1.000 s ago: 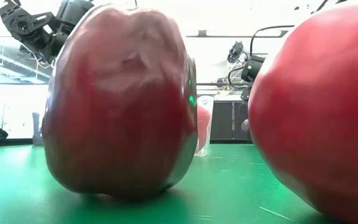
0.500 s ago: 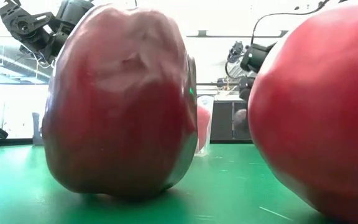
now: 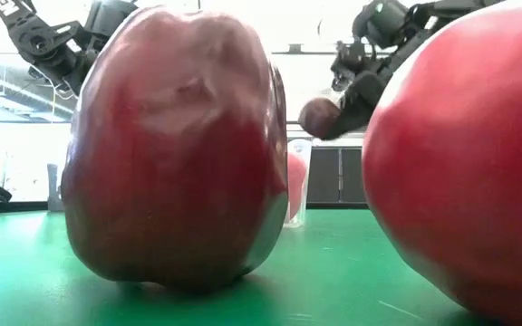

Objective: Sort produce into baskets
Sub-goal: Put the red apple into the top black bin

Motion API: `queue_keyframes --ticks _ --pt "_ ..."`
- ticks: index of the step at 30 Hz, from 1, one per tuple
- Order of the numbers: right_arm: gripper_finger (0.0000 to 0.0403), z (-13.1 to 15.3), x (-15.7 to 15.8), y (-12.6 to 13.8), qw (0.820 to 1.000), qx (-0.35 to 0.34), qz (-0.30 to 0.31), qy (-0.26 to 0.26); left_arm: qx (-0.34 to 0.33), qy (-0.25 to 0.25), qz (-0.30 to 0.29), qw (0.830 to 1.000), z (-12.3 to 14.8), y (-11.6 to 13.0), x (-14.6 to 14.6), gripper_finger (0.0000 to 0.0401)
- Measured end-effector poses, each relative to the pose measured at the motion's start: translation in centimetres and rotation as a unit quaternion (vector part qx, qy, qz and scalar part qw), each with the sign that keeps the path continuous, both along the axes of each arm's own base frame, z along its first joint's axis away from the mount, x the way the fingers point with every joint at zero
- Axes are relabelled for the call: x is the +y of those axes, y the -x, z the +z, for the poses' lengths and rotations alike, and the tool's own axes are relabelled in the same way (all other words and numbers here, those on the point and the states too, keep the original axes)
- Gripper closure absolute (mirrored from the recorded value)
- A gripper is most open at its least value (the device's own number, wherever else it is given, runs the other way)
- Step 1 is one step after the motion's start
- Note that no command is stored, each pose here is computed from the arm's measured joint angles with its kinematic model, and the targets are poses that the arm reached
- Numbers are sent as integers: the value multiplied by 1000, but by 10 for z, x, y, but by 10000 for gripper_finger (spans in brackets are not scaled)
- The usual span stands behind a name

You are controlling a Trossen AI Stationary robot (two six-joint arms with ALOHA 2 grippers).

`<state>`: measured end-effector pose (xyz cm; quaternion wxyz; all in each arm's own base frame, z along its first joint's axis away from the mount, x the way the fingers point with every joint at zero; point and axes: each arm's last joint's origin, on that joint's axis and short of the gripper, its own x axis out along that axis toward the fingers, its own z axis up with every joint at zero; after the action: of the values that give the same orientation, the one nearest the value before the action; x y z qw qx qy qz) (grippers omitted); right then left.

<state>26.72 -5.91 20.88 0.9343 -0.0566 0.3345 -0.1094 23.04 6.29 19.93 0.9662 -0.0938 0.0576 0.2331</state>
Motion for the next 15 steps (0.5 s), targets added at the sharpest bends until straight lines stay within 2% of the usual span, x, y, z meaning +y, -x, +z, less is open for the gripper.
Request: queue_keyframes --ticks 3,7,11,15 --pt "129 6 14 -8 998 -26 28 57 2 11 -6 1000 -8 -5 1 7" --pt "128 9 27 -18 990 -53 47 122 -35 24 -59 997 -11 -14 -1 7" --pt "128 8 34 -26 984 -73 46 155 -85 13 -123 989 -7 -22 -7 7" --pt "128 7 35 -32 979 -88 40 181 -87 -14 -146 985 -3 -34 -14 7"
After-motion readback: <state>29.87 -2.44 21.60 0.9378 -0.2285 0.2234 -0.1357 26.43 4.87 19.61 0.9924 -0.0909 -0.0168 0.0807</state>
